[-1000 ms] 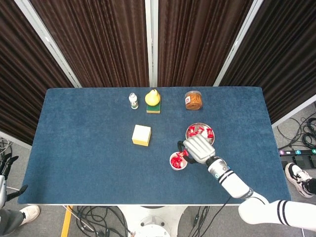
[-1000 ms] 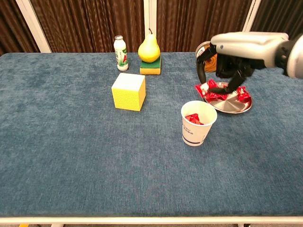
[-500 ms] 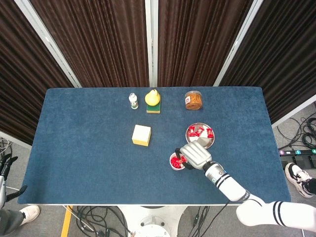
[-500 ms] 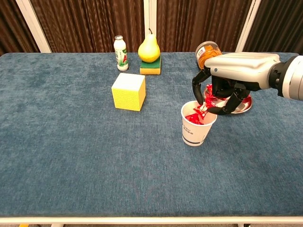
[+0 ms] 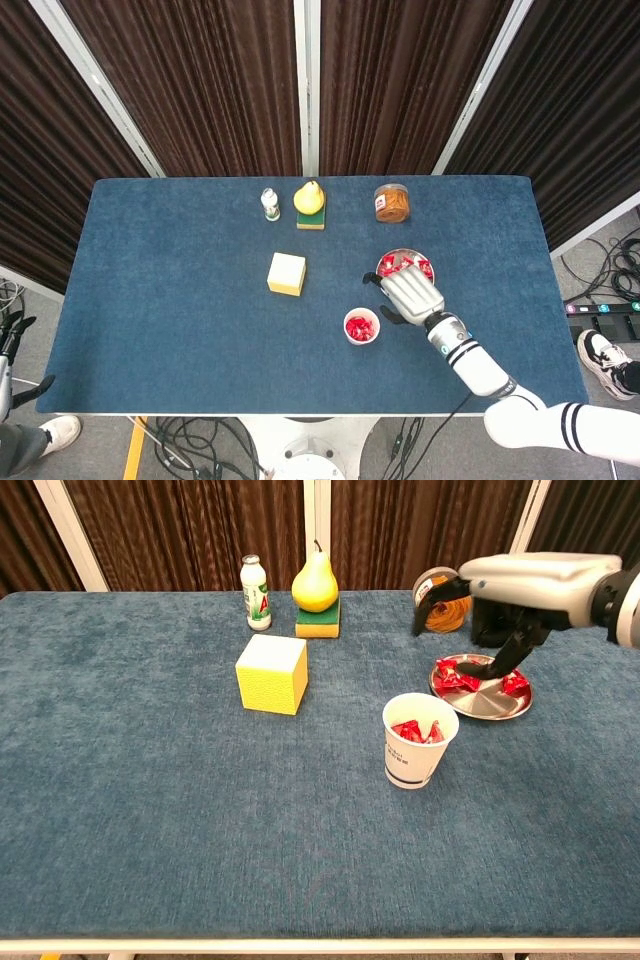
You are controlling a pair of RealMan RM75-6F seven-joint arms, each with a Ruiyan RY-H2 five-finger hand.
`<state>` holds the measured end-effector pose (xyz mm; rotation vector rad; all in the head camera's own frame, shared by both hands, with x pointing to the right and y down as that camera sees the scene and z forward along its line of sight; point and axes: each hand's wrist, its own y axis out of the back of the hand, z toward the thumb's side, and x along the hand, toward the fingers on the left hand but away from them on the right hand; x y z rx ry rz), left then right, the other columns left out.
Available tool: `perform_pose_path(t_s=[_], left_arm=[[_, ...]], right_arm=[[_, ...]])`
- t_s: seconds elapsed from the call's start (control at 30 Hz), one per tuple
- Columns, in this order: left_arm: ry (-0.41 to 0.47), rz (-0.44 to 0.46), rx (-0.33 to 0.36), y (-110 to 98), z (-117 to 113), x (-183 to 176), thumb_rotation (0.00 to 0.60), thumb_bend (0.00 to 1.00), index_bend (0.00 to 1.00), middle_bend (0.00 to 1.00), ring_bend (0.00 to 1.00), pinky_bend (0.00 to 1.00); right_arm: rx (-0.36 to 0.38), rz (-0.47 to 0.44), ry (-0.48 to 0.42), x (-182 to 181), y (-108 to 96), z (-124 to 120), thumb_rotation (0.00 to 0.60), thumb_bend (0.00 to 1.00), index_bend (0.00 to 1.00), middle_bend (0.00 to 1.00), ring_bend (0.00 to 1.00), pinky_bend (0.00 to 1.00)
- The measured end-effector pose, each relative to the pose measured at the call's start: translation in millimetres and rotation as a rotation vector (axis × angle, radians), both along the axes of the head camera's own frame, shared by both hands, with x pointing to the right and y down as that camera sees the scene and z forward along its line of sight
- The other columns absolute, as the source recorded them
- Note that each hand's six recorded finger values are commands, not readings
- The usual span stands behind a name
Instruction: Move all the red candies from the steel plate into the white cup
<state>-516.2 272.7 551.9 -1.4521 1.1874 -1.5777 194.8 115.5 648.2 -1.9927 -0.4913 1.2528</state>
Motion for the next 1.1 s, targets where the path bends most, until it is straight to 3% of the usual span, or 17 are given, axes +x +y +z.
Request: perform_pose_path(t_s=[0.27,0.53,0.83,1.1], left_arm=[[-0.002,-0.004,-0.005,1.2,0.3,-0.2,0.600,0.00,0.22,0.21,0.21,0.20],[-0.006,-0.009,-0.012,2.0,0.6,-1.3,0.600,0.00,0.22,0.21,0.21,0.20],[-0.008,-0.016,-0.017,3.3,1.8,-3.1,0.600,0.00,0.22,0.21,0.21,0.20],[-0.008,-0.020,-0.017,4.2,2.4,-4.5,0.600,0.00,0.22,0.21,0.21,0.20]], right_arm=[[0.002,0.123,0.183,41.5,-37.0,40.5,0.600,0.32,0.37,1.00,1.00,1.00],[-0.041,0.196,0.288,44.3,-58.4,86.5,0.600,0.32,0.39,1.00,1.00,1.00],[-0.095,0.187,0.329,20.7,-63.5,116.2,0.600,0.32,0.39,1.00,1.00,1.00],[-0.113,0.156,0.327,10.1,-56.9,121.6,0.600,0.32,0.39,1.00,1.00,1.00]])
